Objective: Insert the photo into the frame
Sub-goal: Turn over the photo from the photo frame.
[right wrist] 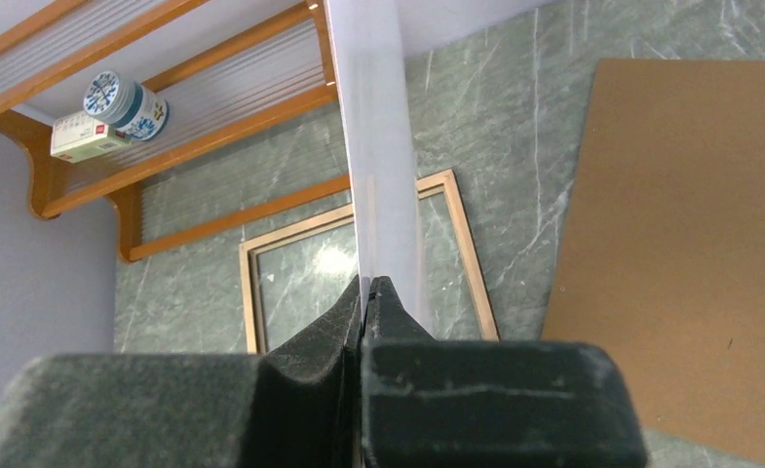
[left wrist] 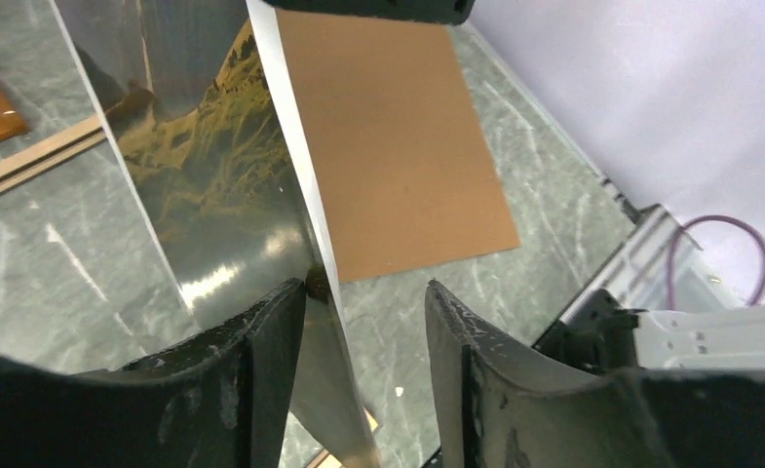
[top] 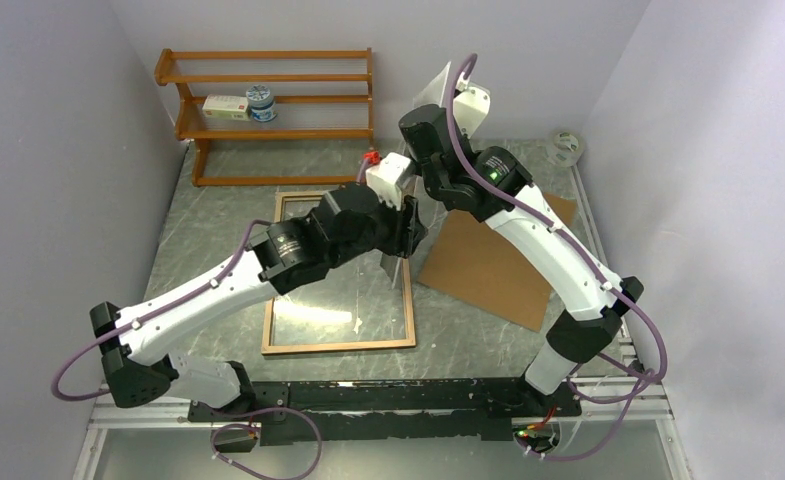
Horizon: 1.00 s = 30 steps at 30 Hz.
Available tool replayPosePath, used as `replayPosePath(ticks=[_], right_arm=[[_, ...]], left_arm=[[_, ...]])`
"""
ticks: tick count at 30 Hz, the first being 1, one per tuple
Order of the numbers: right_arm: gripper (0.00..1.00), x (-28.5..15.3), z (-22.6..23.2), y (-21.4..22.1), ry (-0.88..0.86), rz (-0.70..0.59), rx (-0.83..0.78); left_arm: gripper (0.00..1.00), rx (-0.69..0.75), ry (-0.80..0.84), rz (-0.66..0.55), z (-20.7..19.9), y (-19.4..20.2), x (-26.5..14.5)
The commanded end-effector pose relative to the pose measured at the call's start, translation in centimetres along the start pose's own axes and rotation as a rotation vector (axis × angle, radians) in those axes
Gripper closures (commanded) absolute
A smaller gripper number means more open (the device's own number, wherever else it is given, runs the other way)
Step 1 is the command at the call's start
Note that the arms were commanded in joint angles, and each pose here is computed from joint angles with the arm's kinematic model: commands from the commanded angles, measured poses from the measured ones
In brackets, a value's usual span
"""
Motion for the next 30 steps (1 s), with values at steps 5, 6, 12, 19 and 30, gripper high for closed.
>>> replayPosePath(ticks=[5, 6, 12, 19, 30], right_arm=[[1.00, -0.5, 0.2, -0.8, -0.003, -0.021, 0.063], [1.00, -0.6, 0.3, -0.9, -0.002, -0.020, 0.066], [1.00, -0.9, 0.4, -0.8, -0.015, -0.005, 0.078], [0.81, -1.2, 0.7, -1.2, -0.062, 0.043, 0.103], [0.15, -3.4, 1.2, -4.8, -0.292, 0.039, 0.201]], left_arm=[[0.62, 0.027, -0.312, -0.060, 2.6, -1.6, -0.8], [0.64, 0.026, -0.324, -0.057, 2.8, -1.4, -0.8], [0.79, 0.021, -0.366, -0.052, 3.4, -0.9, -0.7], [0.98, 0.098, -0.337, -0.030, 3.1, -1.1, -0.5], [0.97, 0.130, -0.264, -0.007, 2.9, -2.1, -2.1]])
Point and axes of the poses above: each gripper's point midway between its finger pads, its own x axis out along the fingers, its own z axis along the line the jaws close on, y = z × x, the point moved 1 cm from there along -x, back along the fingers, and after that the axes turned 6 degrees about x, right-handed, at the moved point
